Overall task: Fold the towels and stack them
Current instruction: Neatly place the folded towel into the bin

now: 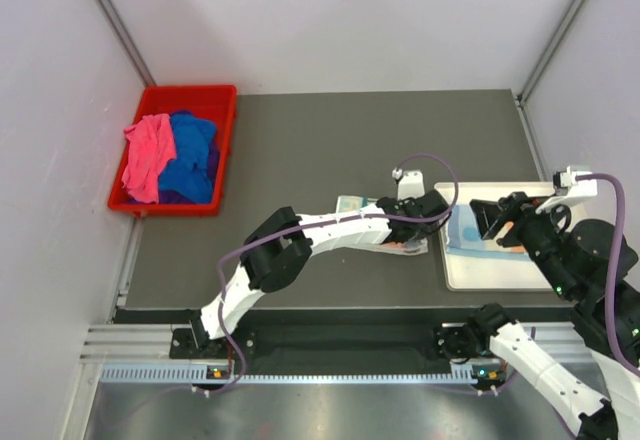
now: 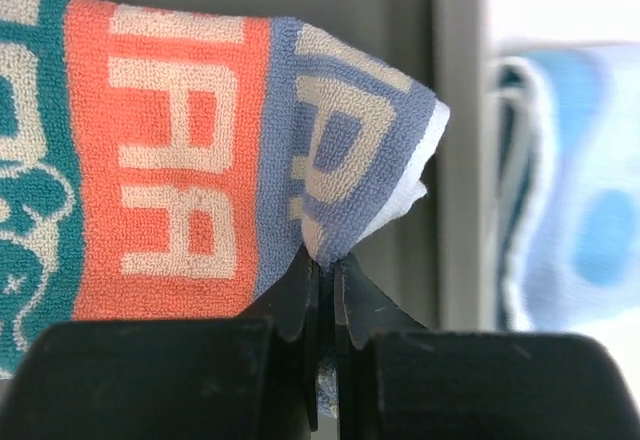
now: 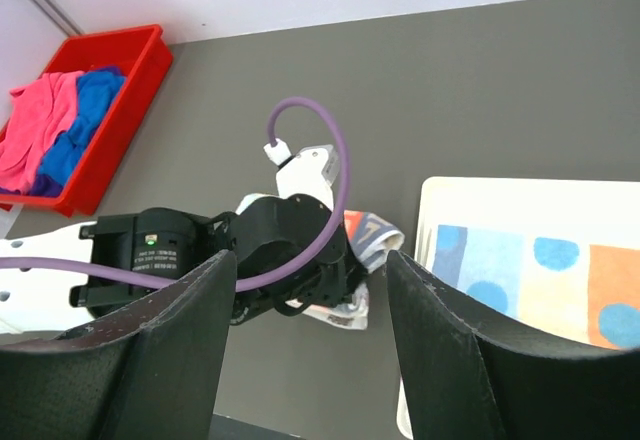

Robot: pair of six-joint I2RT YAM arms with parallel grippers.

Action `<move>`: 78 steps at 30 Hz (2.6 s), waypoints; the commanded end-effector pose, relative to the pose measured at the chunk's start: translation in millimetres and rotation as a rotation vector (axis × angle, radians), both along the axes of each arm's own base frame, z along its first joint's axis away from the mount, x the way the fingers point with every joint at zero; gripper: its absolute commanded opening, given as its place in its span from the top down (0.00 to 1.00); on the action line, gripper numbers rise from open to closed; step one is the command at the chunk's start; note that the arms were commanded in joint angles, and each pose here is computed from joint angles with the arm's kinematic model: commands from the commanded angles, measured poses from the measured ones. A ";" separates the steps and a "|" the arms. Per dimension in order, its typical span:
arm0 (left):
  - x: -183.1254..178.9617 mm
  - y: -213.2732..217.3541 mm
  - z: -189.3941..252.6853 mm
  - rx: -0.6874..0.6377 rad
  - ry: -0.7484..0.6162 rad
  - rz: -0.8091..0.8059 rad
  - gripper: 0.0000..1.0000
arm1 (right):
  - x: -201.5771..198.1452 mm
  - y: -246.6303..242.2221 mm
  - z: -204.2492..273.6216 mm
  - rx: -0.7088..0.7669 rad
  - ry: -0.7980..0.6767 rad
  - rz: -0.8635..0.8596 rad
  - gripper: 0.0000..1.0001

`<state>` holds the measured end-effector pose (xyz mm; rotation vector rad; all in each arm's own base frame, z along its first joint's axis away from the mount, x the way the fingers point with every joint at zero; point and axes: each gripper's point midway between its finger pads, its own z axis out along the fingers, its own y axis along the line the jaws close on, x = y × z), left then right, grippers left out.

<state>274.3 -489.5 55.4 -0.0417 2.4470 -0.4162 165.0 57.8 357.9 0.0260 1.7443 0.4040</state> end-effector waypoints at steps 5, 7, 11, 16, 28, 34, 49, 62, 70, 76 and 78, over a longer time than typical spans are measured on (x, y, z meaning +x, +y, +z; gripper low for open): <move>-5.1 -75.1 115.4 -0.402 -0.055 -0.097 1.00 | -1.4 -9.0 11.8 -0.026 -0.024 -0.031 0.39; -10.9 -84.5 120.0 -0.429 -0.042 -0.124 1.00 | -1.8 -9.9 13.2 -0.027 -0.026 -0.033 0.39; -16.6 -108.5 131.0 -0.508 -0.024 -0.162 1.00 | -4.0 -13.0 19.1 -0.023 -0.042 -0.042 0.39; -20.9 -126.8 143.5 -0.557 -0.027 -0.191 1.00 | -6.6 -17.9 23.7 -0.027 -0.054 -0.058 0.39; -28.3 -159.0 168.8 -0.690 0.002 -0.242 1.00 | -12.1 -24.4 33.6 -0.030 -0.070 -0.074 0.39; -36.7 -172.8 186.6 -0.771 0.010 -0.240 1.00 | -15.5 -26.9 38.7 -0.028 -0.080 -0.077 0.39; -37.9 -187.8 213.3 -0.865 -0.026 -0.258 1.00 | -19.2 -31.2 39.5 -0.036 -0.079 -0.087 0.39; -41.9 -186.3 233.9 -0.877 -0.074 -0.274 1.00 | -19.1 -30.5 38.9 -0.037 -0.077 -0.084 0.40; -44.3 -178.7 254.9 -0.880 -0.114 -0.283 1.00 | -17.6 -28.8 37.9 -0.044 -0.076 -0.077 0.40; -46.4 -169.9 267.2 -0.867 -0.157 -0.276 1.00 | -17.6 -28.6 37.0 -0.046 -0.075 -0.075 0.40; -47.4 -168.2 273.5 -0.872 -0.168 -0.280 1.00 | -17.7 -28.7 37.5 -0.044 -0.074 -0.076 0.40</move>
